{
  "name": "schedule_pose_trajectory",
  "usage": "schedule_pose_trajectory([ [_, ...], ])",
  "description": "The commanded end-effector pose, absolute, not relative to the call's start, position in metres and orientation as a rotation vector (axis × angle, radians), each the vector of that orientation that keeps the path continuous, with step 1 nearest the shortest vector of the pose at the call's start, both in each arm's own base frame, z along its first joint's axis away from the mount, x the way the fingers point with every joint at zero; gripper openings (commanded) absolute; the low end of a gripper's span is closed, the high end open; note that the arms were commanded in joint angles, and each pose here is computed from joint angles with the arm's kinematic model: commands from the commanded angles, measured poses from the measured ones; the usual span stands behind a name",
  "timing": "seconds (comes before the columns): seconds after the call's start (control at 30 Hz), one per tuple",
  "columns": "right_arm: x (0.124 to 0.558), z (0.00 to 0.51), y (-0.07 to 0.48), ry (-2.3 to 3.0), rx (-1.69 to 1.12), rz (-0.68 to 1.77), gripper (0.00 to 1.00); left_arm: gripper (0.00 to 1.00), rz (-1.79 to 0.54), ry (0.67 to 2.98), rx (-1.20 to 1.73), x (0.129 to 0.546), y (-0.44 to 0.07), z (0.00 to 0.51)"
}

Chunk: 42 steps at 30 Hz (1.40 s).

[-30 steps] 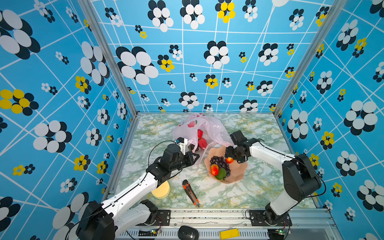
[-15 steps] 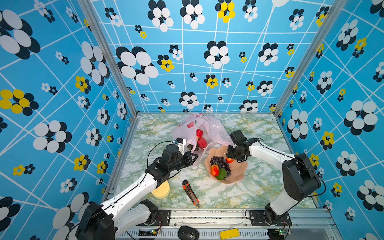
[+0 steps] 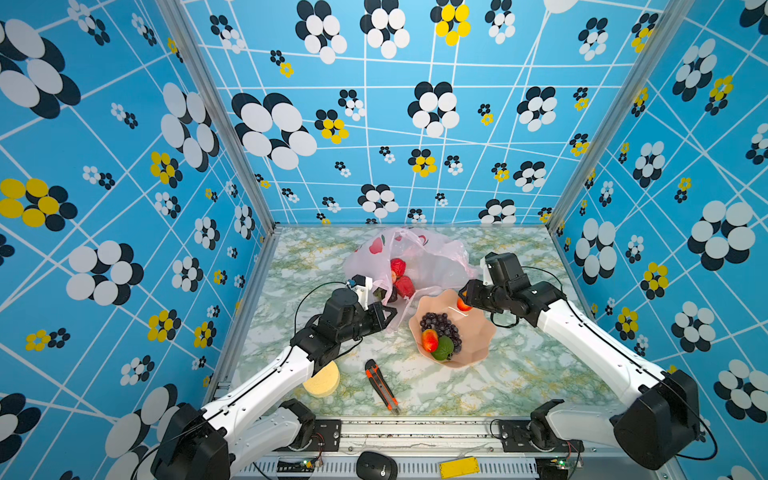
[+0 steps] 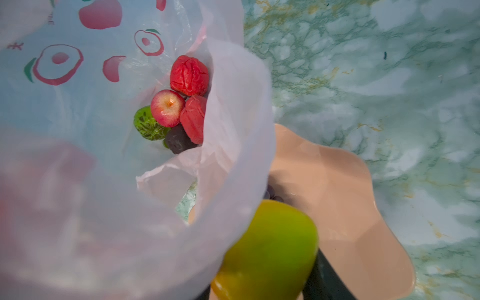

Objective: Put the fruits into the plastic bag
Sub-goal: 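Lower the right gripper onto the yellow-green mango and grasp it, then lift the mango up into the bag held by the left gripper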

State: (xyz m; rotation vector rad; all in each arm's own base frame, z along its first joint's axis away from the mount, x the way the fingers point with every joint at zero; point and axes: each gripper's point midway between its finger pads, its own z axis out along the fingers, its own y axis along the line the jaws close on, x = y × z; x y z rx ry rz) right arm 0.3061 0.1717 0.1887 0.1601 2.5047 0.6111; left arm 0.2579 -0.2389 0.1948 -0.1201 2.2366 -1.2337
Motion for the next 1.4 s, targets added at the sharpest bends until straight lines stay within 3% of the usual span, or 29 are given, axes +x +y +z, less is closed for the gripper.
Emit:
schedule_pose_trajectory([
  [0.0,0.294,0.2,0.19,2.481,0.134,0.793,0.49,0.0,-1.26,2.206,-0.116,0.258,-0.238,0.203],
  [0.5,0.278,0.289,0.245,2.214,-0.059,1.201,0.48,0.0,-1.272,2.203,-0.094,0.259,-0.242,0.205],
  [0.9,0.343,0.256,0.328,2.342,-0.126,1.278,0.48,0.0,-1.268,2.179,-0.086,0.257,-0.239,0.216],
  [1.13,0.353,0.216,0.375,2.452,-0.191,1.314,0.49,0.0,-1.262,2.156,-0.082,0.259,-0.238,0.225],
  [1.37,0.387,0.201,0.394,2.471,-0.278,1.195,0.54,0.0,-1.262,2.182,-0.067,0.261,-0.242,0.218],
])
